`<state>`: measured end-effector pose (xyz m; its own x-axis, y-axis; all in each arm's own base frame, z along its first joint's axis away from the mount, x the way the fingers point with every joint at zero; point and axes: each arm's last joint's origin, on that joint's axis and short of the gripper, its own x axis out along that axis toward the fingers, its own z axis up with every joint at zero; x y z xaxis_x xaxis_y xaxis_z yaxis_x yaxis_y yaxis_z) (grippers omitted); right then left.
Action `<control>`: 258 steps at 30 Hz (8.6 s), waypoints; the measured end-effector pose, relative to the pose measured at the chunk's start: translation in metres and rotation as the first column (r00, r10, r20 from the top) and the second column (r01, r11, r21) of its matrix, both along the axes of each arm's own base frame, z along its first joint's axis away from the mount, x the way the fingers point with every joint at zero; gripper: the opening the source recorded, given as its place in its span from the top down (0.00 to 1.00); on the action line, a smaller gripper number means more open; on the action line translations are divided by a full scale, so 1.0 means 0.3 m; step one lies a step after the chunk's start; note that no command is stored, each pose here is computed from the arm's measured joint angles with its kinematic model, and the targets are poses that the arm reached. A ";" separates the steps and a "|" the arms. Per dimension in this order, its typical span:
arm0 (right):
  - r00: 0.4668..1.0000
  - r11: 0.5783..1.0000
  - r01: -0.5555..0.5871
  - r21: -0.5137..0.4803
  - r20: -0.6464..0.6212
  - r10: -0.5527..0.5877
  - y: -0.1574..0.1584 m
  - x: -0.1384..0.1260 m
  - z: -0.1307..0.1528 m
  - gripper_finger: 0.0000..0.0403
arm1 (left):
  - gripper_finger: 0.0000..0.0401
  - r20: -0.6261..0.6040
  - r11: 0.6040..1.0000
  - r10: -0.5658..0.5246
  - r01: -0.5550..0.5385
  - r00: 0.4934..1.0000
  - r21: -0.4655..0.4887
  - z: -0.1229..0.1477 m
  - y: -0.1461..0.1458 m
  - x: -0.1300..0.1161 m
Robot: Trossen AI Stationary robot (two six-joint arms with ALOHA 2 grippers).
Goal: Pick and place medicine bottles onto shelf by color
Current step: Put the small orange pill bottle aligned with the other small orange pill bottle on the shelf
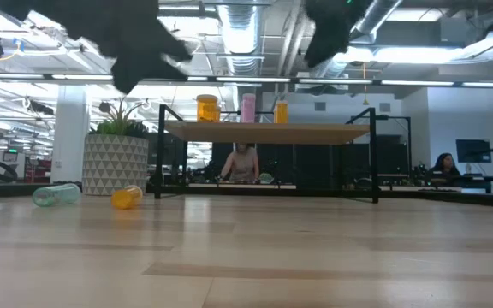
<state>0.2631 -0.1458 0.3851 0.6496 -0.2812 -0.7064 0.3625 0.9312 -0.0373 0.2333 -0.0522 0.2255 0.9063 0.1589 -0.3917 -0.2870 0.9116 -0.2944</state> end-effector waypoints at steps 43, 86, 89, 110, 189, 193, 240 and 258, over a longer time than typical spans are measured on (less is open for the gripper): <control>0.992 0.979 -0.058 -0.194 0.099 0.078 0.549 -0.170 -0.120 0.52 | 0.57 -0.723 0.822 0.299 -0.553 0.623 -0.136 -0.194 -0.017 0.146; 0.976 0.970 -0.064 -0.236 0.187 0.110 0.551 -0.174 -0.081 0.52 | 0.81 -0.462 0.968 0.244 -0.246 0.853 0.057 -0.103 -0.068 0.211; 0.958 0.963 -0.110 -0.245 0.232 0.168 0.554 -0.178 -0.059 0.52 | 0.77 -0.305 0.972 0.191 -0.137 0.933 0.193 -0.031 -0.100 0.228; 0.567 0.860 -0.428 -0.277 0.659 0.494 0.571 -0.155 -0.217 0.52 | 0.75 0.341 0.893 -0.334 0.179 0.879 0.414 0.120 -0.035 0.328; 0.668 0.939 -0.295 -0.178 0.665 0.336 0.392 -0.011 -0.224 0.66 | 0.39 0.267 0.907 -0.122 -0.002 0.956 0.420 0.167 0.082 0.227; 0.720 0.962 -0.218 -0.161 0.639 0.270 0.316 -0.013 -0.244 0.66 | 0.39 0.262 0.898 -0.119 -0.008 0.958 0.439 0.181 0.079 0.182; 0.773 0.985 0.016 -0.173 0.627 0.098 0.119 -0.050 -0.463 0.65 | 0.39 0.477 0.932 -0.092 -0.093 0.874 0.350 0.062 0.089 0.035; 0.786 0.982 0.102 -0.160 0.617 0.019 0.114 -0.044 -0.478 0.65 | 0.39 0.480 0.935 -0.088 -0.093 0.873 0.341 0.062 0.089 0.035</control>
